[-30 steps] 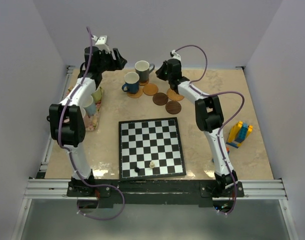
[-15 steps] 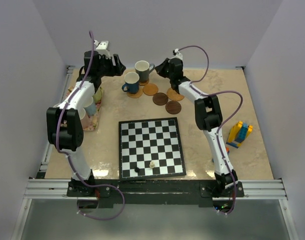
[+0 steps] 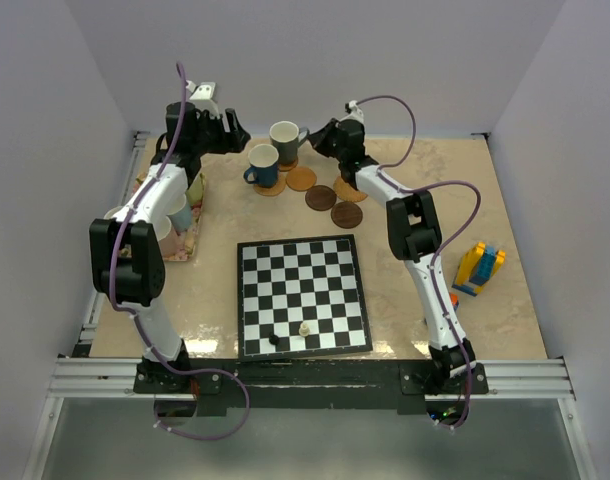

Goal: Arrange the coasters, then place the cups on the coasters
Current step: Pick up the cup from the tray.

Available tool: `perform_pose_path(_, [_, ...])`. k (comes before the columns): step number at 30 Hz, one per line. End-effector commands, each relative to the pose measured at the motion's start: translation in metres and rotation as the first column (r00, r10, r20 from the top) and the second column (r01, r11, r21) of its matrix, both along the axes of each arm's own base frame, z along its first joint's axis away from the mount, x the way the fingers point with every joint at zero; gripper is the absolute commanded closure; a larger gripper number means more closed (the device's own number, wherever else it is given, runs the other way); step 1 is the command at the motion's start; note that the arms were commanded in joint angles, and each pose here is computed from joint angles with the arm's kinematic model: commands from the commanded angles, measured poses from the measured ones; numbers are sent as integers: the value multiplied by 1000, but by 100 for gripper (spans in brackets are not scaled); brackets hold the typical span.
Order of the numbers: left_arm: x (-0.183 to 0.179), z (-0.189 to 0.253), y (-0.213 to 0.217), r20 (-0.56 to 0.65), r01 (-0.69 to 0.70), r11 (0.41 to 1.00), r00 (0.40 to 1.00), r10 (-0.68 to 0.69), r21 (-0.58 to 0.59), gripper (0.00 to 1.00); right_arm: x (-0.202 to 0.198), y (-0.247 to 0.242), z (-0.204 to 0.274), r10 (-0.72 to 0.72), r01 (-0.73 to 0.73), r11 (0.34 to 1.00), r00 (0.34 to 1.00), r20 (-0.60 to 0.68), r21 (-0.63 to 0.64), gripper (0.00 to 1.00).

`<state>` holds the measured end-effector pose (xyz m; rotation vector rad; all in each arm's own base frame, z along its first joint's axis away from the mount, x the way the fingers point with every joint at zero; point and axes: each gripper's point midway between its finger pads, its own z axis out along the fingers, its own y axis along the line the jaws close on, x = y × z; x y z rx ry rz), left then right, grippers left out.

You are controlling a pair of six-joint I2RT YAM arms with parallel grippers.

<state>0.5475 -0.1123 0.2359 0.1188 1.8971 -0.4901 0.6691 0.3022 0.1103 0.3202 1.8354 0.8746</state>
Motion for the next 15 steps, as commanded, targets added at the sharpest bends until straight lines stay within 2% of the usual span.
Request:
perform_pose_path(1, [-5, 25, 7, 66, -4, 1000, 998, 2, 25, 26, 12, 3, 34, -4, -2, 998, 995, 104, 58, 100])
perform_pose_path(15, [-6, 19, 7, 49, 2, 1000, 999, -3, 28, 26, 22, 6, 29, -17, 5, 996, 992, 128, 88, 100])
